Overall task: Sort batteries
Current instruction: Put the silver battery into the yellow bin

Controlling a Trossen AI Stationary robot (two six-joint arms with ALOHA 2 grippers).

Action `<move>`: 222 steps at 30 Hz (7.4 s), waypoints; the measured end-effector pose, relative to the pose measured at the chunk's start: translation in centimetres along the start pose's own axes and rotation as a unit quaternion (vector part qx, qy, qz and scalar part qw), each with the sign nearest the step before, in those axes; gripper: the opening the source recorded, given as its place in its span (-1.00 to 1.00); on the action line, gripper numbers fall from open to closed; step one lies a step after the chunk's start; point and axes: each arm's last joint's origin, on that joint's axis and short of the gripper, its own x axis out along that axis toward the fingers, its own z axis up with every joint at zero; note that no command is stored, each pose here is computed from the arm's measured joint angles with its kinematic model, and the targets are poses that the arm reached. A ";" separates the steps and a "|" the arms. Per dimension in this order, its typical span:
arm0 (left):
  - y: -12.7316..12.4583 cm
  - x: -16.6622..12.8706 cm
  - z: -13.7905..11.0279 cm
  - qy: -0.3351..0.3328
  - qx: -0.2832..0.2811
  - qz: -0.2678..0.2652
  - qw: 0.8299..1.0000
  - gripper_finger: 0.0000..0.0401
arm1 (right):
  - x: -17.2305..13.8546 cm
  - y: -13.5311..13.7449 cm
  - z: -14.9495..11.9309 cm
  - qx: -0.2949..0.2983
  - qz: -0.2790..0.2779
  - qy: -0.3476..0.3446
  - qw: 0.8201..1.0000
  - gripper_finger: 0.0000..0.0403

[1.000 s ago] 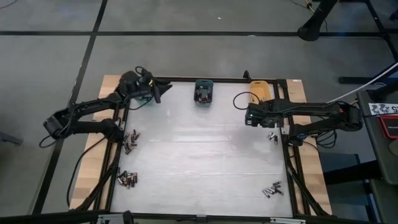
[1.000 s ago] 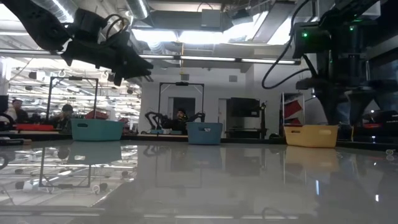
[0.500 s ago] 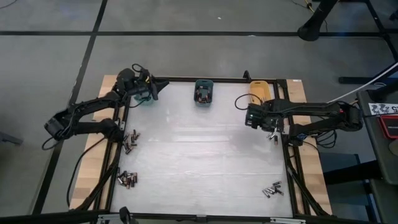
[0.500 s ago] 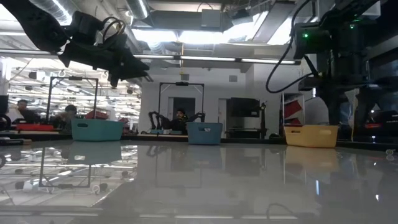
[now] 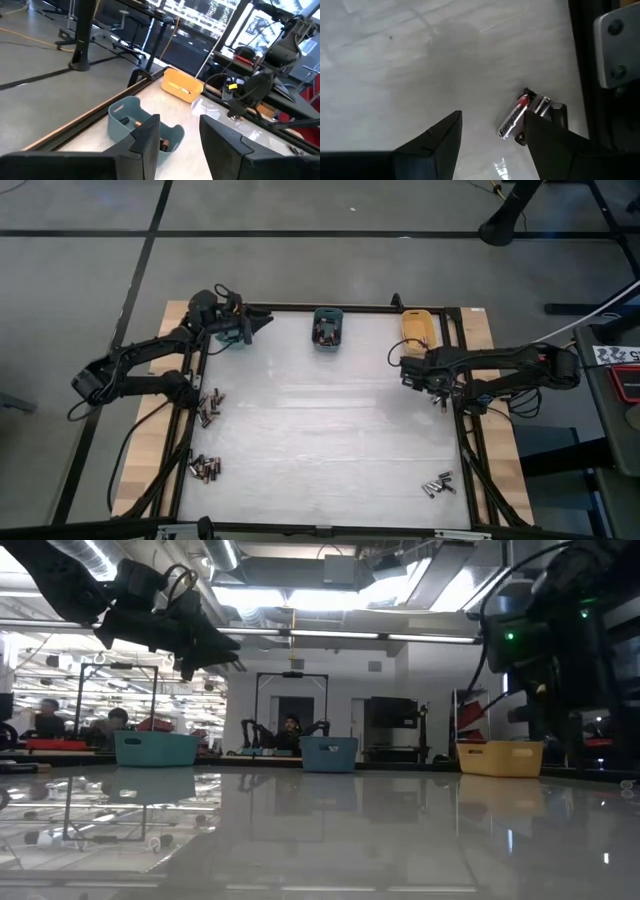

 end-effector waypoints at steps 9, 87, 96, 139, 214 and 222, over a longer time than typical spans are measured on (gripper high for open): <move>0.0 0.0 0.0 0.000 -0.056 0.001 0.998 -0.36 | 0.7 -0.1 0.0 0.002 0.005 0.001 1.000 0.05; -2.6 1.3 -0.9 0.037 -0.095 -0.064 0.993 -0.36 | 1.0 5.3 5.0 -0.646 -0.096 0.156 0.741 -0.50; -2.7 1.4 -0.9 0.032 -0.098 -0.050 0.993 -0.36 | 4.0 5.9 3.4 -0.694 -0.130 0.146 0.693 -0.50; -2.5 1.4 -0.9 0.020 -0.098 -0.019 0.995 -0.36 | -8.3 9.6 18.5 -0.460 0.033 -0.108 0.881 -0.90; -2.9 1.5 -1.8 0.063 -0.069 -0.022 0.995 -0.36 | 0.7 3.6 -3.4 -0.747 -0.150 0.135 0.633 0.02; -2.9 1.5 -1.8 0.064 -0.077 -0.022 0.995 -0.36 | 4.1 4.0 -3.9 -0.735 -0.195 0.158 0.629 0.02</move>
